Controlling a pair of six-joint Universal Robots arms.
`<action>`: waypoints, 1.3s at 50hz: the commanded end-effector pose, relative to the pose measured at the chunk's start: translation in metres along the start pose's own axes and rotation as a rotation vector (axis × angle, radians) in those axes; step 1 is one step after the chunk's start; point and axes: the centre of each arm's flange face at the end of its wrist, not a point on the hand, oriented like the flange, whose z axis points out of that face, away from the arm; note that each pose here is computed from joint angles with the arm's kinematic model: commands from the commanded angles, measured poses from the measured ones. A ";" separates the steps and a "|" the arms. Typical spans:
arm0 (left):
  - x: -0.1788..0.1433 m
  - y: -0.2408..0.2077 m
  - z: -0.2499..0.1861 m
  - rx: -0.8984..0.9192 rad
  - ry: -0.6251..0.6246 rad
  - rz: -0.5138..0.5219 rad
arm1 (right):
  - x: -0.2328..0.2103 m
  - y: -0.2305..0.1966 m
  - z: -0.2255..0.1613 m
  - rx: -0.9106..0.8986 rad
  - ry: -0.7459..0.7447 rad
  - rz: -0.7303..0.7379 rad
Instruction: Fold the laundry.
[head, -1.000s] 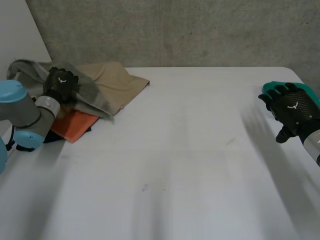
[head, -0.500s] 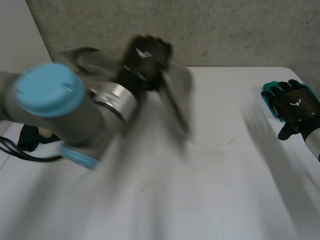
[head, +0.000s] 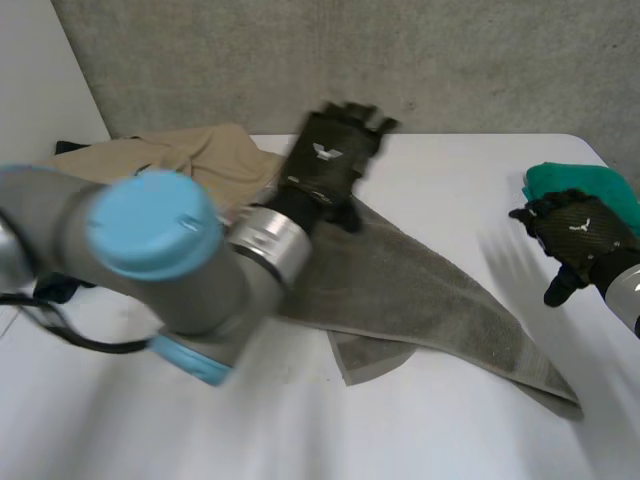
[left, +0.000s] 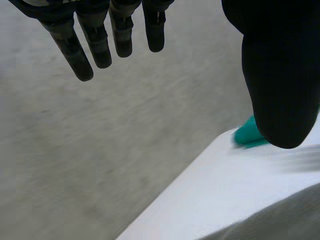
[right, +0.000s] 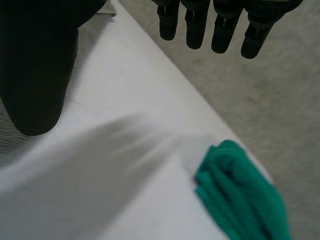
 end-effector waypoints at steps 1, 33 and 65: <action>-0.086 0.035 -0.024 -0.192 -0.164 0.066 | -0.019 -0.008 -0.018 -0.151 -0.139 0.231; -0.098 0.109 -0.083 -0.562 -0.085 -0.002 | -0.091 0.006 -0.008 -0.028 -0.195 0.050; -0.088 0.092 -0.079 -0.477 -0.119 -0.075 | -0.070 -0.014 -0.030 -0.084 -0.109 0.034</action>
